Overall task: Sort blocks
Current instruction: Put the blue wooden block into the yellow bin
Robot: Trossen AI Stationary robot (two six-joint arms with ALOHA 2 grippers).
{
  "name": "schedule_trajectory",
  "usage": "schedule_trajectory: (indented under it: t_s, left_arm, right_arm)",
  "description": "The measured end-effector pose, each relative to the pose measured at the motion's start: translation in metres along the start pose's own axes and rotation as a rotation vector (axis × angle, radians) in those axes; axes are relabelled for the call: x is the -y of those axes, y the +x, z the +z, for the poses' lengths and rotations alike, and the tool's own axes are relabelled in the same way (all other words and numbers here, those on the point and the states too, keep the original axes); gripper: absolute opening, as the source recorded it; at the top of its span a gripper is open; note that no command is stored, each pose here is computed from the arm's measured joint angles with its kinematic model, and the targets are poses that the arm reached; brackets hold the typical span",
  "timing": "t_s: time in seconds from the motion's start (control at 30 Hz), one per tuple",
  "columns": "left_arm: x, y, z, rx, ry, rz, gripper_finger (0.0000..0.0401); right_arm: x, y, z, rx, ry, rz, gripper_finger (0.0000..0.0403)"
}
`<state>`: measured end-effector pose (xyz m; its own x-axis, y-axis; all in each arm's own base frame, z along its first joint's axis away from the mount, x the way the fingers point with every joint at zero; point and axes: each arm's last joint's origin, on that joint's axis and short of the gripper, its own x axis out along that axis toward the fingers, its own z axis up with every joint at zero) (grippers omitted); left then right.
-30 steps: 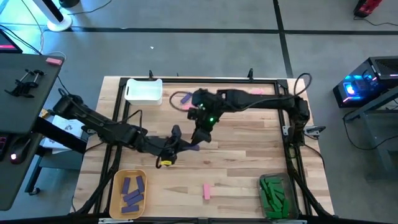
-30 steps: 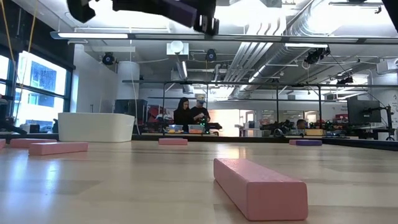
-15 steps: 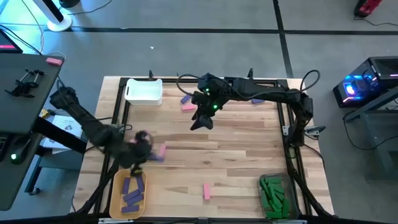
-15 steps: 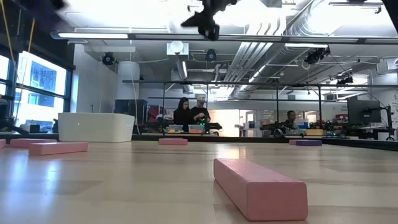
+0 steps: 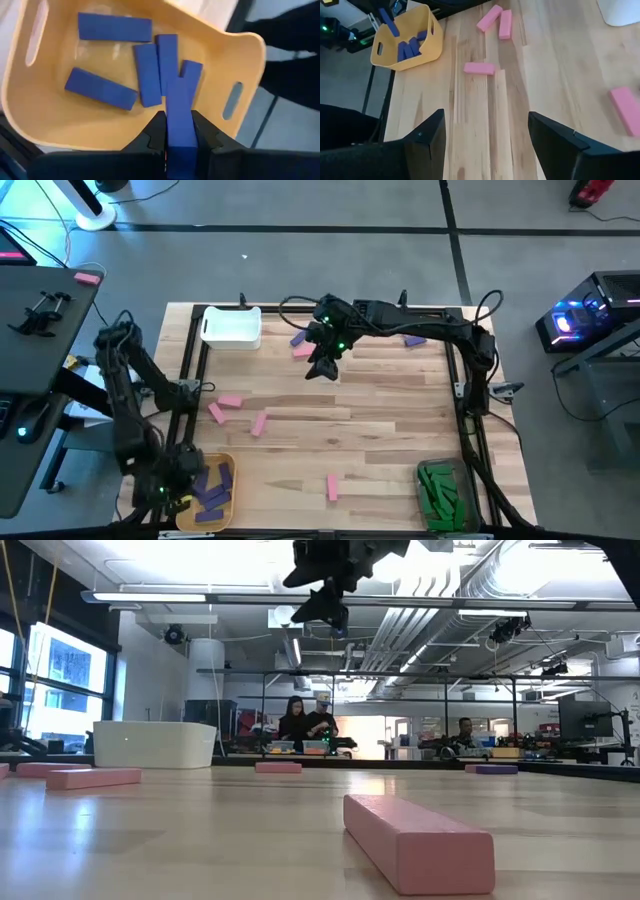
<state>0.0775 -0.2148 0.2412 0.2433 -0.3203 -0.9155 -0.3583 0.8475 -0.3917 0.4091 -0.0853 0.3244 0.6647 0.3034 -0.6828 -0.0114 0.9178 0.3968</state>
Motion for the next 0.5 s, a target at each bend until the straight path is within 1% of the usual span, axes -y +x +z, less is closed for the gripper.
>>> schedule_trajectory:
  t_s: [0.07,0.1,0.17,0.23,0.4,0.5]
  left_arm:
    - [0.002,0.005,0.001,0.008,-0.017,0.002,0.0031]
    - [0.004,0.007,0.003,0.016,-0.024,-0.007,0.0041]
    - [0.006,0.008,0.009,0.039,-0.025,-0.02,0.0068]
    - [0.006,0.008,0.016,0.05,-0.049,-0.022,0.01]
    - [0.0,0.001,0.031,-0.005,-0.118,-0.015,0.0171]
    - [-0.004,-0.008,0.04,-0.034,-0.122,-0.036,0.0202]
  right_arm:
    - [0.002,-0.003,-0.001,-0.013,-0.006,-0.004,0.0215]
    - [0.003,-0.006,-0.003,-0.027,-0.008,-0.007,0.0215]
    - [0.005,-0.008,-0.007,-0.068,-0.005,-0.011,0.0215]
    - [0.006,-0.009,-0.012,-0.115,0.001,-0.014,0.0215]
    - [0.004,-0.012,-0.023,-0.214,-0.026,-0.01,0.0215]
    - [0.007,-0.017,-0.025,-0.232,-0.027,-0.015,0.0215]
